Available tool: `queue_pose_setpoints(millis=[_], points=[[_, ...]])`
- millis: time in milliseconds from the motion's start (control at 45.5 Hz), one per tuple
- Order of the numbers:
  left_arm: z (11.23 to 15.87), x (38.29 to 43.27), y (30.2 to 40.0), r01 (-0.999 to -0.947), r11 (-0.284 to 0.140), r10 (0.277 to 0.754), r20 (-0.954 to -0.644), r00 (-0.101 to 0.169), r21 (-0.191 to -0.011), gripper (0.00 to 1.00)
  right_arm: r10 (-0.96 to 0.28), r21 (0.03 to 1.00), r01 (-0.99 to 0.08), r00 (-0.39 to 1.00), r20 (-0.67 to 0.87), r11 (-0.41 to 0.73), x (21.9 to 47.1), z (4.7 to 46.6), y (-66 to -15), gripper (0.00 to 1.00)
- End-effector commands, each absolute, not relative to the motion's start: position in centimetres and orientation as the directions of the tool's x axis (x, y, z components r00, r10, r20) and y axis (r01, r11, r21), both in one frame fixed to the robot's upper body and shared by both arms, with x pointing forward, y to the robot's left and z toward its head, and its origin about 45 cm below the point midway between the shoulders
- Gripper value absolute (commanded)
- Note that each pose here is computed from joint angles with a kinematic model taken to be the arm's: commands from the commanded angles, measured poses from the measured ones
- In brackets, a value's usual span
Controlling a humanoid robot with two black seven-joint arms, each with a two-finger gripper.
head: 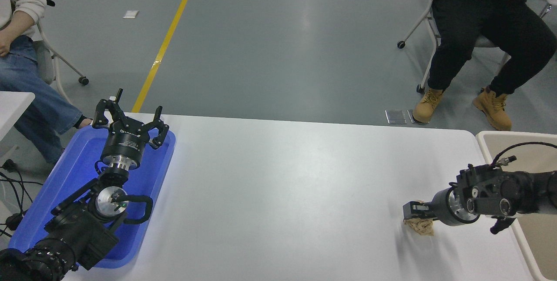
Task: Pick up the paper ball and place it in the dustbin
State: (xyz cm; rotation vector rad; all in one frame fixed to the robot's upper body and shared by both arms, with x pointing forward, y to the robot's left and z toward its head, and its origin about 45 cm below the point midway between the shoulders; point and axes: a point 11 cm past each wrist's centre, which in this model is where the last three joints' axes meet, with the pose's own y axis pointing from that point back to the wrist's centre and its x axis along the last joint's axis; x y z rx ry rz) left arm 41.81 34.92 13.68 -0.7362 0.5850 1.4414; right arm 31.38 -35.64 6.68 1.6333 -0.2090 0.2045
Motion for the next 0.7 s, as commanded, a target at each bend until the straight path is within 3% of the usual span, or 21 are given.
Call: queue_pose_setpoints(millis=[0,242,681], points=[[13.67,41.8,34.92,-0.9953,-0.017,0.661,-0.748,0.06,-0.095,1.0,0.035,0.96,-0.273,0.961,0.276,-0.067,32.0,7.2,-35.6,0.0],[13.68,41.8,34.91,-0.9952,-0.016,0.66,-0.748,0.062,-0.096,1.0,0.011,0.946,-0.324,0.946,0.324,-0.031,34.3,11.4,-38.0,0.0],[13.67,41.8,34.92,-0.9953,-0.017,0.661,-0.748,0.06,-0.095,1.0,0.07,0.926,-0.374,0.923,0.378,-0.057,41.0,27.9,-34.7,0.0]])
